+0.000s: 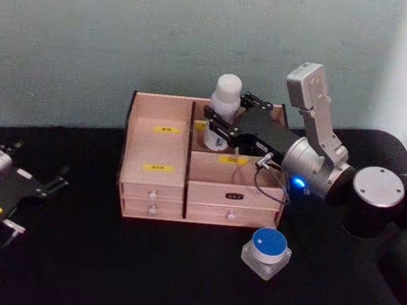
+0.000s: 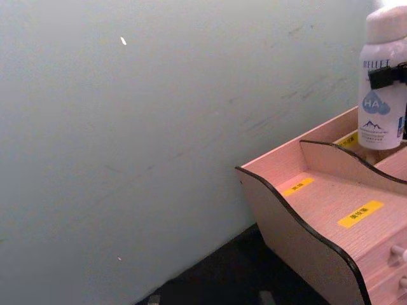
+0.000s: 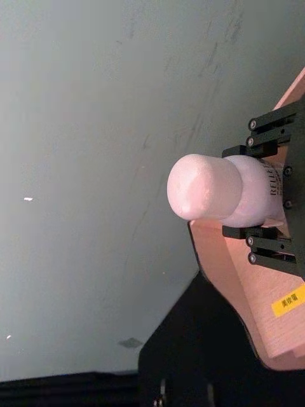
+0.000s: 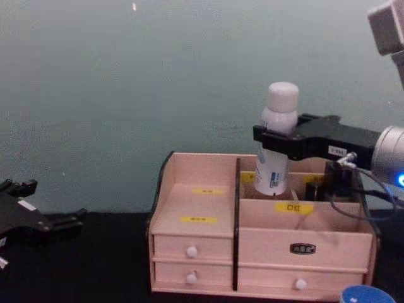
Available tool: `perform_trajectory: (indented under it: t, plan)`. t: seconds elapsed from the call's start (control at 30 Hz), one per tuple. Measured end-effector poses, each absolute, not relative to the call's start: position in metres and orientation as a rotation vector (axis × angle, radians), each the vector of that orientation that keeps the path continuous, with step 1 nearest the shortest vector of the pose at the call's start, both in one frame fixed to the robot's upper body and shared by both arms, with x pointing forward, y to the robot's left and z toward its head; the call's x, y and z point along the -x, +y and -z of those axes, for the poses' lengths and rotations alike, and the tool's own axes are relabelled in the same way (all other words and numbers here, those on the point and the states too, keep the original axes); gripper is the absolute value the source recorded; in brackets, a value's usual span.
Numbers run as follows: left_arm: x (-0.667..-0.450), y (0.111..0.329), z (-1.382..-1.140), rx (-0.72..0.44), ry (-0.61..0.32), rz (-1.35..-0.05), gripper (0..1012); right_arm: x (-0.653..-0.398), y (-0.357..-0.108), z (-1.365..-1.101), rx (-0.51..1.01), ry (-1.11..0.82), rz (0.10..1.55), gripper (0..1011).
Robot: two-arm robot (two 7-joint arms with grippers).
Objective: Pick up the facial cleanser and watermelon frost from the table and place them into the tiered storage box.
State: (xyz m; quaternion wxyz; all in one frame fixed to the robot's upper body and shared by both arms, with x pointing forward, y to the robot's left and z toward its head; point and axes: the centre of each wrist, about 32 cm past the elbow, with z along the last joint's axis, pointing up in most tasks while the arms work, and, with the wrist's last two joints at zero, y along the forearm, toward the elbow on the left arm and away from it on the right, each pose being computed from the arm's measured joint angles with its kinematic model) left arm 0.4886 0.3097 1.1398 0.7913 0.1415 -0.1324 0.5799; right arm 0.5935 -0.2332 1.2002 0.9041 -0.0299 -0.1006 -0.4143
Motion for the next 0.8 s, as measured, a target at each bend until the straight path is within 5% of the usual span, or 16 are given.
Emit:
perform_trajectory:
  t: [0.8]
  plan:
    - [-0.489, 0.31, -1.14, -0.304, -0.285, -1.248, 1001, -0.605, -0.229, -1.181, 0.132, -0.141, 0.892, 589]
